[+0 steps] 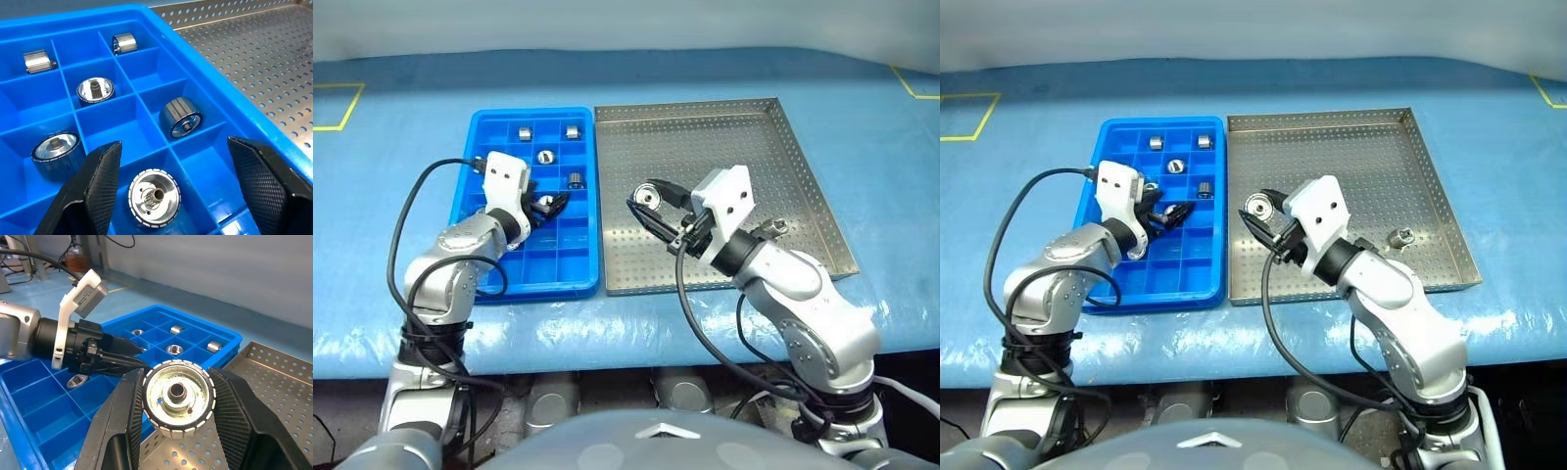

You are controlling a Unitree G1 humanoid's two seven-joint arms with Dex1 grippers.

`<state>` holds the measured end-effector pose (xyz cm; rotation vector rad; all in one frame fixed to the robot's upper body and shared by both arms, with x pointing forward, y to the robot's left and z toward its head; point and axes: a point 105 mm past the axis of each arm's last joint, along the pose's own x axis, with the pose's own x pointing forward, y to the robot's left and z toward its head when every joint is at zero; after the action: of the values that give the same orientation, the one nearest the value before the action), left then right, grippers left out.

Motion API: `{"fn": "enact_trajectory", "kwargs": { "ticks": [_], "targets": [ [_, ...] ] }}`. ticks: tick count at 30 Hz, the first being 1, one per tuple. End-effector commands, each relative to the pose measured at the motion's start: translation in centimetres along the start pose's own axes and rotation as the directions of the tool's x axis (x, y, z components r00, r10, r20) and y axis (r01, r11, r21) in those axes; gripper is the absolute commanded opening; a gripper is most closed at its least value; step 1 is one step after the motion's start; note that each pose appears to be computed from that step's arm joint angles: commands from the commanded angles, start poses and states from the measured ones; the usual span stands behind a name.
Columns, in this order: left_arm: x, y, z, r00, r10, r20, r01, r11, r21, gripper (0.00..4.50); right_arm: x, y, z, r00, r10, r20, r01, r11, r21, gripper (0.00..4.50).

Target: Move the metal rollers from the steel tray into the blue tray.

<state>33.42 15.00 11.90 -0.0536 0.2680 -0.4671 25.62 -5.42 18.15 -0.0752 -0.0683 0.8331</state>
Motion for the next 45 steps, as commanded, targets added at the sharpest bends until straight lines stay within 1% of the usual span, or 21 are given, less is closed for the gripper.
{"fn": "enact_trajectory", "kwargs": {
  "ticks": [1, 3, 6, 8, 11, 15, 20, 26, 28, 29, 32, 34, 35, 36, 37, 39, 40, 41, 43, 44, 45],
  "targets": [
    [-1.6, -1.0, 4.9, 0.975, -0.115, 0.188, 0.121, 0.993, -0.018, 3.80, 1.5, 1.6, -0.2, 0.998, 0.058, 0.003, -0.058, 0.992, 0.115, 1.70],
    [-2.2, -0.6, 6.5, 0.963, -0.119, 0.240, 0.126, 0.992, -0.010, 3.80, 2.7, 3.1, -0.8, 0.992, 0.121, -0.018, -0.115, 0.971, 0.212, 1.70],
    [-3.0, 0.7, 8.3, 0.954, -0.096, 0.283, 0.097, 0.995, 0.012, 3.80, 4.6, 5.4, -1.7, 0.973, 0.227, -0.044, -0.203, 0.930, 0.306, 1.70],
    [-3.5, 1.4, 9.1, 0.951, -0.081, 0.298, 0.074, 0.997, 0.034, 3.80, 5.6, 6.5, -2.4, 0.959, 0.277, -0.059, -0.239, 0.905, 0.352, 1.70],
    [-4.1, 2.0, 9.7, 0.953, -0.068, 0.294, 0.048, 0.996, 0.077, 3.80, 6.8, 7.5, -3.5, 0.941, 0.324, -0.095, -0.266, 0.885, 0.381, 1.70],
    [-4.5, 2.1, 8.7, 0.967, -0.062, 0.249, 0.037, 0.994, 0.106, 3.80, 8.3, 8.7, -4.8, 0.919, 0.372, -0.130, -0.283, 0.853, 0.439, 1.70],
    [-4.3, 1.7, 7.4, 0.974, -0.059, 0.218, 0.036, 0.994, 0.108, 3.80, 9.1, 8.9, -6.2, 0.904, 0.390, -0.174, -0.275, 0.843, 0.462, 1.70],
    [-4.0, 1.3, 6.8, 0.977, -0.065, 0.203, 0.044, 0.993, 0.105, 3.80, 9.2, 9.2, -6.7, 0.889, 0.422, -0.179, -0.292, 0.822, 0.489, 1.70],
    [-3.9, 1.3, 6.7, 0.977, -0.069, 0.203, 0.050, 0.994, 0.098, 3.84, 9.2, 9.1, -6.6, 0.888, 0.425, -0.175, -0.297, 0.821, 0.488, 2.42],
    [-3.8, 1.2, 6.7, 0.977, -0.074, 0.202, 0.056, 0.994, 0.095, 3.84, 9.0, 9.2, -6.2, 0.889, 0.432, -0.152, -0.313, 0.816, 0.487, 2.67],
    [-3.2, 0.8, 6.5, 0.977, -0.085, 0.195, 0.068, 0.993, 0.092, 3.84, 8.7, 8.8, -3.9, 0.904, 0.426, -0.030, -0.351, 0.782, 0.515, 3.65],
    [-2.8, 0.4, 6.4, 0.976, -0.098, 0.193, 0.083, 0.993, 0.084, 3.84, 8.6, 7.8, -3.1, 0.924, 0.383, 0.007, -0.330, 0.787, 0.521, 3.65],
    [-2.6, 0.2, 6.4, 0.975, -0.105, 0.194, 0.091, 0.993, 0.082, 3.84, 8.5, 7.2, -2.9, 0.935, 0.354, 0.008, -0.308, 0.802, 0.512, 3.65],
    [-2.4, -0.2, 6.4, 0.974, -0.117, 0.194, 0.103, 0.992, 0.078, 3.84, 8.4, 6.2, -2.7, 0.954, 0.299, -0.001, -0.261, 0.837, 0.482, 3.65],
    [-2.3, -0.5, 6.4, 0.972, -0.131, 0.196, 0.118, 0.990, 0.075, 3.84, 8.3, 4.9, -2.4, 0.973, 0.229, -0.008, -0.200, 0.869, 0.452, 3.65],
    [-2.0, -1.4, 6.3, 0.966, -0.169, 0.196, 0.158, 0.985, 0.069, 3.84, 7.4, 1.6, -1.9, 0.999, 0.039, -0.030, -0.025, 0.926, 0.376, 3.65],
    [-1.8, -2.0, 6.0, 0.962, -0.195, 0.191, 0.187, 0.981, 0.060, 3.84, 6.5, -0.7, -2.0, 0.994, -0.095, -0.057, 0.108, 0.941, 0.322, 3.65],
    [-1.5, -2.6, 5.7, 0.958, -0.221, 0.180, 0.214, 0.975, 0.059, 3.84, 5.4, -2.8, -2.2, 0.972, -0.218, -0.086, 0.233, 0.935, 0.268, 3.65],
    [-0.8, -4.3, 4.8, 0.947, -0.286, 0.147, 0.279, 0.958, 0.066, 3.84, 2.3, -6.7, -3.4, 0.877, -0.451, -0.166, 0.473, 0.872, 0.128, 3.65],
    [-0.4, -5.2, 4.2, 0.941, -0.316, 0.121, 0.308, 0.948, 0.079, 3.84, 0.8, -8.1, -3.8, 0.823, -0.535, -0.191, 0.557, 0.826, 0.086, 3.65],
    [-0.2, -5.7, 3.9, 0.937, -0.333, 0.104, 0.325, 0.942, 0.089, 3.84, -0.1, -8.9, -4.1, 0.787, -0.582, -0.204, 0.604, 0.794, 0.062, 3.65]
  ]
}}
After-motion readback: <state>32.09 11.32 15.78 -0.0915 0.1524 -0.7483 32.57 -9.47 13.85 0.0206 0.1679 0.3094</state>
